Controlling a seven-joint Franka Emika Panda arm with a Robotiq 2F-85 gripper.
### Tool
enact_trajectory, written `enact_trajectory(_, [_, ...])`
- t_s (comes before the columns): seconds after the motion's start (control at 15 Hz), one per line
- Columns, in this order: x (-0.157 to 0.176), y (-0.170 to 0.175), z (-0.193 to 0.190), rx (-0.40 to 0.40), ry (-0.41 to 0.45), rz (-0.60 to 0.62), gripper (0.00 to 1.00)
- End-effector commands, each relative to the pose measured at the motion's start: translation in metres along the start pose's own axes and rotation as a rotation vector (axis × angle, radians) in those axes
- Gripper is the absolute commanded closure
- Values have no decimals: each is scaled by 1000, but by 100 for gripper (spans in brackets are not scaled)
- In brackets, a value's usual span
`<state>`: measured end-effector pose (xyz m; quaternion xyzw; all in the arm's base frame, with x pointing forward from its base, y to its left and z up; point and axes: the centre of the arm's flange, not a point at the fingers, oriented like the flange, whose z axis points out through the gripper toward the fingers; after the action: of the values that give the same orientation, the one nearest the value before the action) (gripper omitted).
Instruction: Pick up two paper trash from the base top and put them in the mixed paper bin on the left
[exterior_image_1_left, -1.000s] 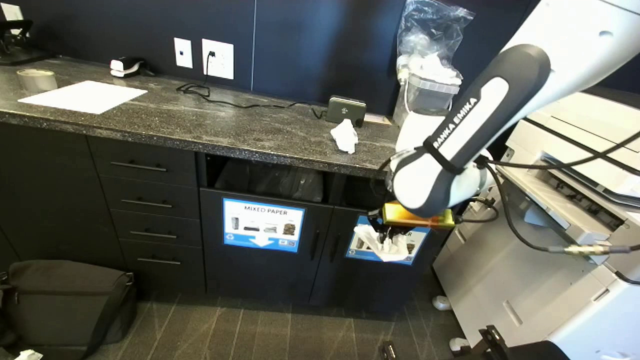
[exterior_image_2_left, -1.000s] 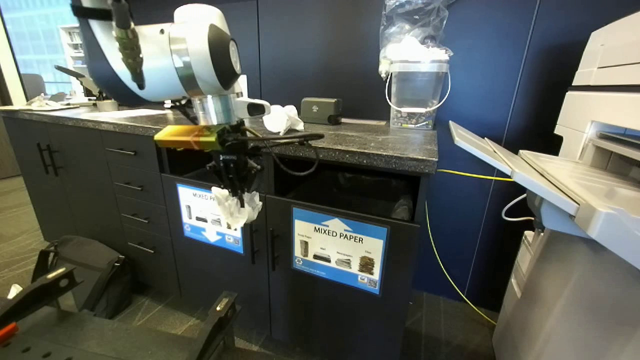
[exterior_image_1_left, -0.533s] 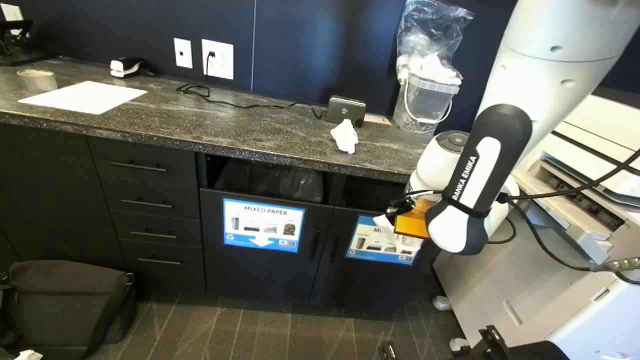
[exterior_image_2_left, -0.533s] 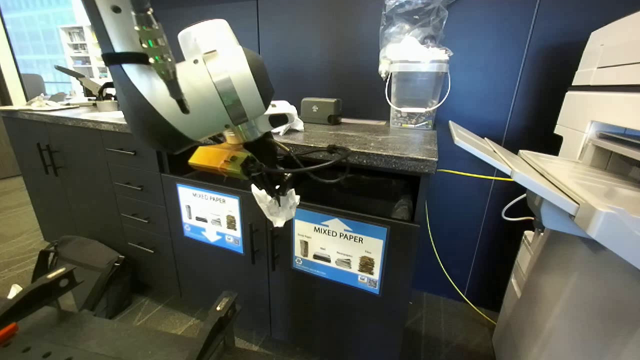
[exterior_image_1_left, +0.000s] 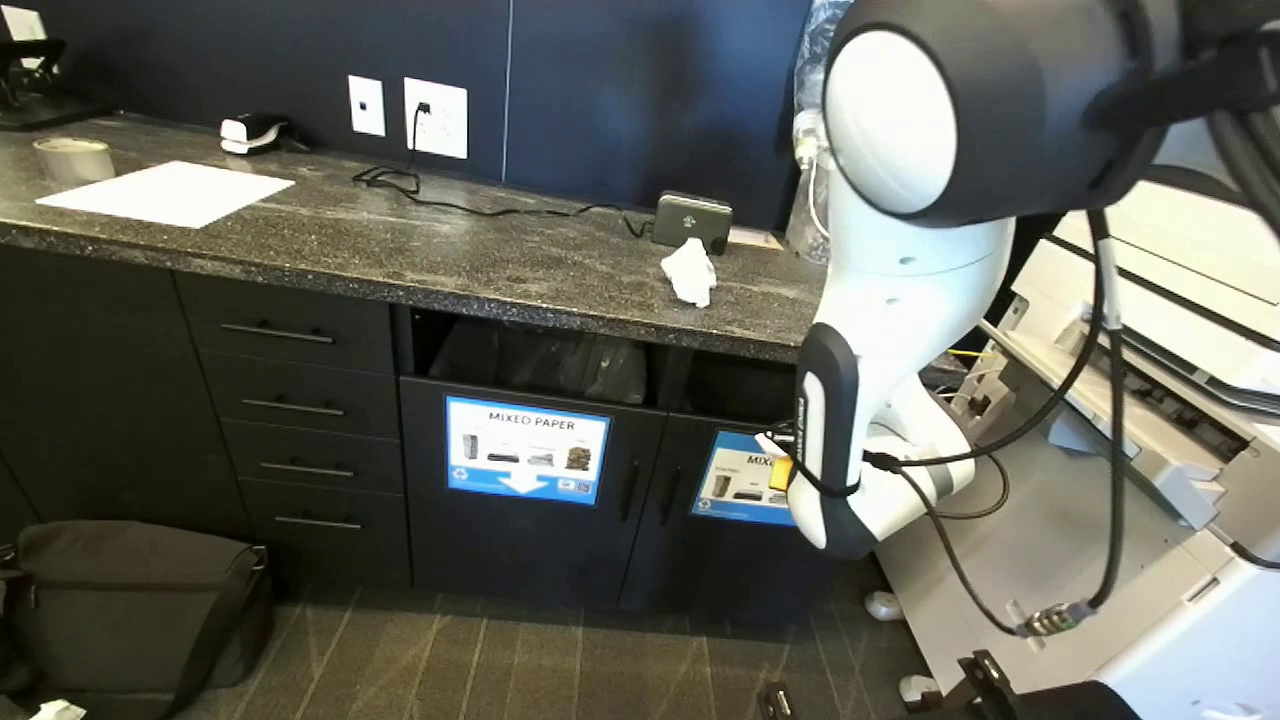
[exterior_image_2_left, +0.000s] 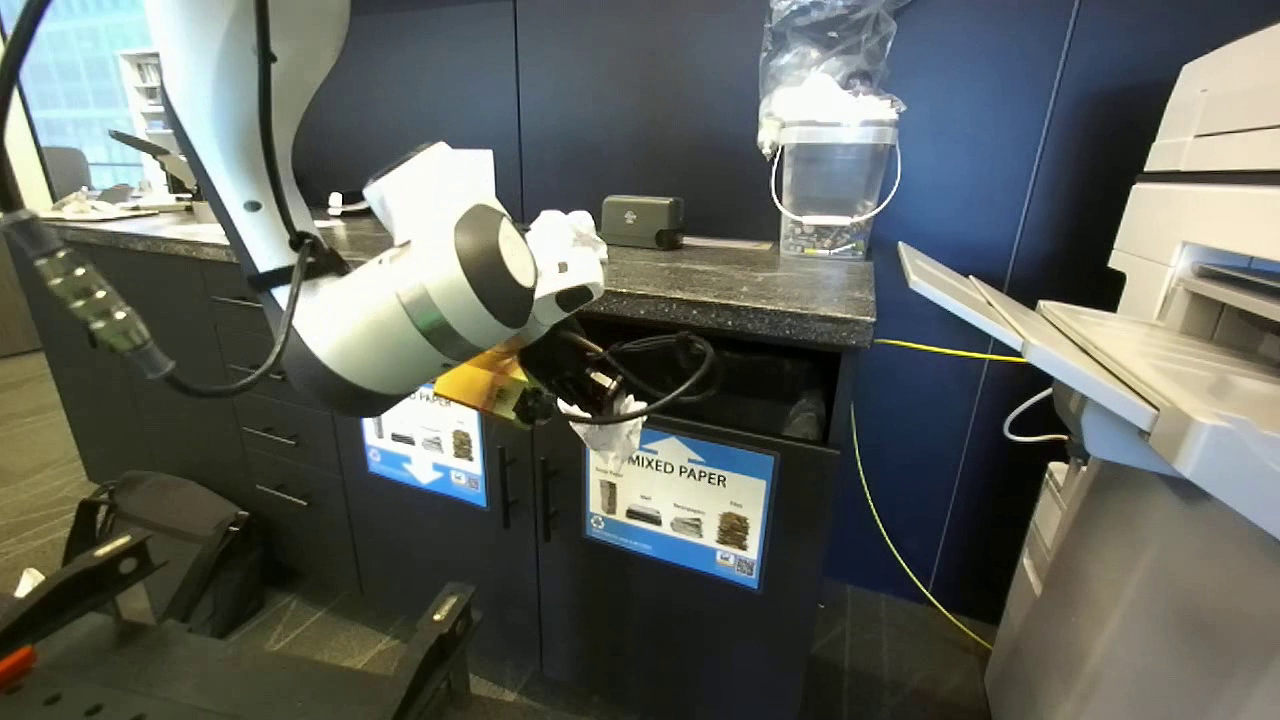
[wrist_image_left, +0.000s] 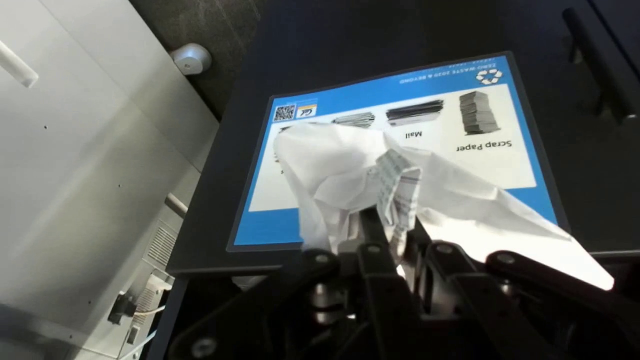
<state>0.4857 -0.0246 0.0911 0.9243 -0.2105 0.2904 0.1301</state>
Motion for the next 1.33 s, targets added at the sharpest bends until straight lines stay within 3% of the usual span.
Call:
enact_trajectory(0.0, [-18, -11, 20, -13, 123, -52, 86])
enact_trajectory(0.4, [-36, -9, 27, 16, 284, -259, 86])
enact_trajectory(0.67, [-29, 0, 30, 39, 391, -331, 86])
enact_trajectory(1.27, [40, 18, 71, 179, 469, -449, 86])
